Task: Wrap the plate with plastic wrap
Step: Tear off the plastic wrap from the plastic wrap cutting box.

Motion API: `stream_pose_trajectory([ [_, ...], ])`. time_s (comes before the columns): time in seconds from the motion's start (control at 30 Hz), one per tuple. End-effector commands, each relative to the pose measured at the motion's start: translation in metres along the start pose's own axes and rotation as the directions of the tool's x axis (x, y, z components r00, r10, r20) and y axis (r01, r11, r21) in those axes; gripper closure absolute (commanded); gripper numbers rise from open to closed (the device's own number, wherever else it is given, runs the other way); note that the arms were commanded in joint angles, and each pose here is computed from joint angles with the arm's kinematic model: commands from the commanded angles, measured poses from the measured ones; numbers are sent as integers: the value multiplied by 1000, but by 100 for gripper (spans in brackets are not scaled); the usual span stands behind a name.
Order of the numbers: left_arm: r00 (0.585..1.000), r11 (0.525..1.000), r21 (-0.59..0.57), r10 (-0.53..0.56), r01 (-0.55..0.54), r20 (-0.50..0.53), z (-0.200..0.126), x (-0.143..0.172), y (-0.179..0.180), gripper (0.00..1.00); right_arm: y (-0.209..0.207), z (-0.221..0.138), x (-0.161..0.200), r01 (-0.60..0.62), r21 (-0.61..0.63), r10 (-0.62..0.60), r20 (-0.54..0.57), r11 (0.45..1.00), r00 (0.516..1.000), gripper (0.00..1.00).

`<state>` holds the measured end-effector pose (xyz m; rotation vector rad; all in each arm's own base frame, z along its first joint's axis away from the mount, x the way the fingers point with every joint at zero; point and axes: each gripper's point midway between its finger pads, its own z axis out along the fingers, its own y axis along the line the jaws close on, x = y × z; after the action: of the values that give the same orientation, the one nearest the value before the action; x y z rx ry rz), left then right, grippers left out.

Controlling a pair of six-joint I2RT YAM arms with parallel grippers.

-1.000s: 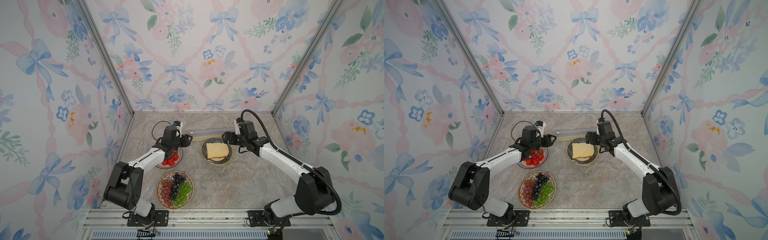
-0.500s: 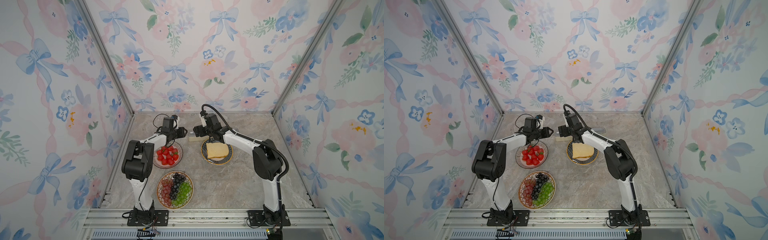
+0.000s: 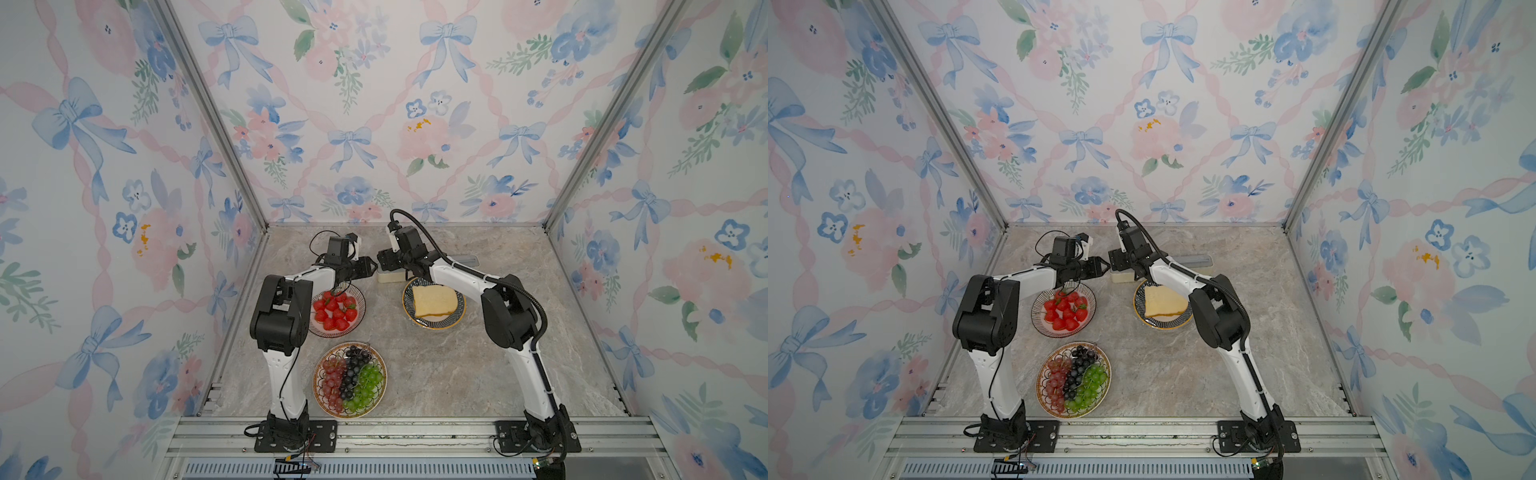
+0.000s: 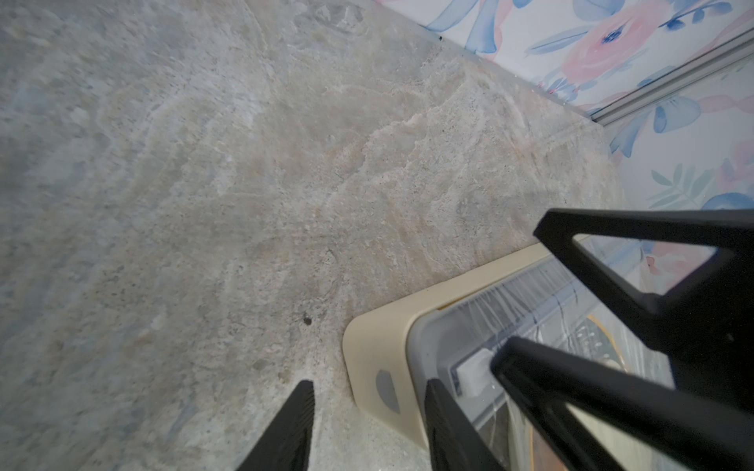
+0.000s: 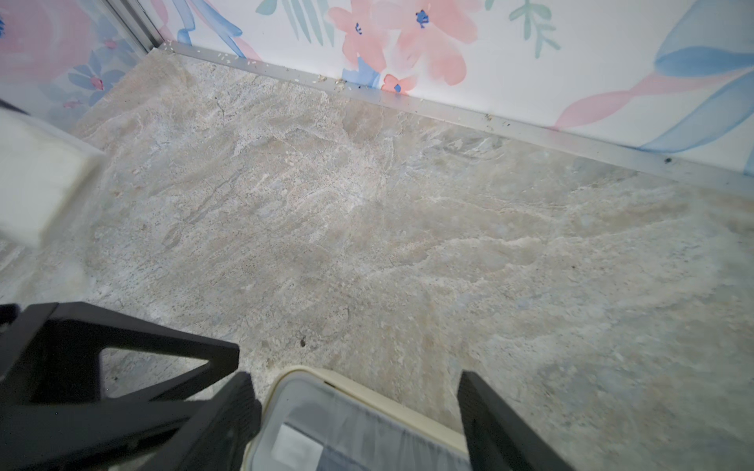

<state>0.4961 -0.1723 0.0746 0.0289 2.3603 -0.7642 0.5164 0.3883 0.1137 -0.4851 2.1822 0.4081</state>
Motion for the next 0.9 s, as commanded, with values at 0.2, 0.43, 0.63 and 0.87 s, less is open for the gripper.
stream_pose_trajectory([
  [0.2, 1000, 1000, 23, 6, -5, -22, 3, 3, -1, 49, 2, 10, 18, 22, 29, -20, -55, 999, 998, 23],
  [0.43, 999, 1000, -10, -11, 11, -43, 13, 12, 13, 49, -2, 16, 28, 64, 59, -58, -87, 996, 995, 23],
  [0.63, 999, 999, -46, -18, 16, -51, 16, 19, 23, 49, -4, 16, 30, 92, 82, -83, -104, 992, 991, 23],
  [0.87, 998, 996, -84, -18, 12, -62, 19, 24, 32, 49, -21, 6, 23, 128, 138, -115, -99, 982, 988, 23],
])
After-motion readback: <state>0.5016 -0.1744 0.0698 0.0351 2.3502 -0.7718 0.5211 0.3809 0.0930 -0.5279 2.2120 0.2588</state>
